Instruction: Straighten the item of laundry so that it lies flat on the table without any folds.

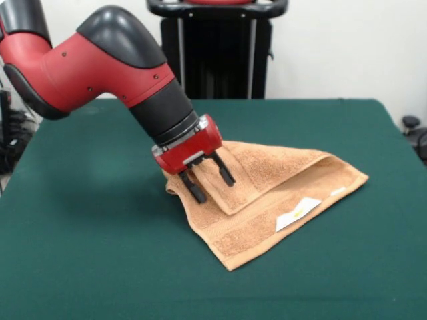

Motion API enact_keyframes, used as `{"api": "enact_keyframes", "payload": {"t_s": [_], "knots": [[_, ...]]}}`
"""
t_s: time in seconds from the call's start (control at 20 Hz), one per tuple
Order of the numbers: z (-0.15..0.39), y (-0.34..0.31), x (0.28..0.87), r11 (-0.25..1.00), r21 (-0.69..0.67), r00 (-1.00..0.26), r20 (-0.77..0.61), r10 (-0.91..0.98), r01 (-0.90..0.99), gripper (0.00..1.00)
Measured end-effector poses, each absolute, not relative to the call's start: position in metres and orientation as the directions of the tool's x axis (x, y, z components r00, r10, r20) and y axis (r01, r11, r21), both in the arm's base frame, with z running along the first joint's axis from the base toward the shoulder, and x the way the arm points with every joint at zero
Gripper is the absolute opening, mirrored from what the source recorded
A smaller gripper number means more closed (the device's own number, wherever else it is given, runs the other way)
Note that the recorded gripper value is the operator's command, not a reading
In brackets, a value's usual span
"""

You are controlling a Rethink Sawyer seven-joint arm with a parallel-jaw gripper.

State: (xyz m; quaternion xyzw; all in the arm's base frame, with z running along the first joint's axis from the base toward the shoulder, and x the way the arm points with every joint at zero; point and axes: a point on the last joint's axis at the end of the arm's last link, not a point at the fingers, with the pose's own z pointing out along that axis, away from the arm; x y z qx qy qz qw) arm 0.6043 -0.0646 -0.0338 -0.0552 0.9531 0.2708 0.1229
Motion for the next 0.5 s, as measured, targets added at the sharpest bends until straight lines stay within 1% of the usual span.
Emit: {"api": "enact_keyframes", "payload": {"t_s": [0.5], "knots": [[-0.046, -0.051, 0.596, 0.859, 0.466, -0.962, -0.254, -0.102, -0.214, 1.00]]}}
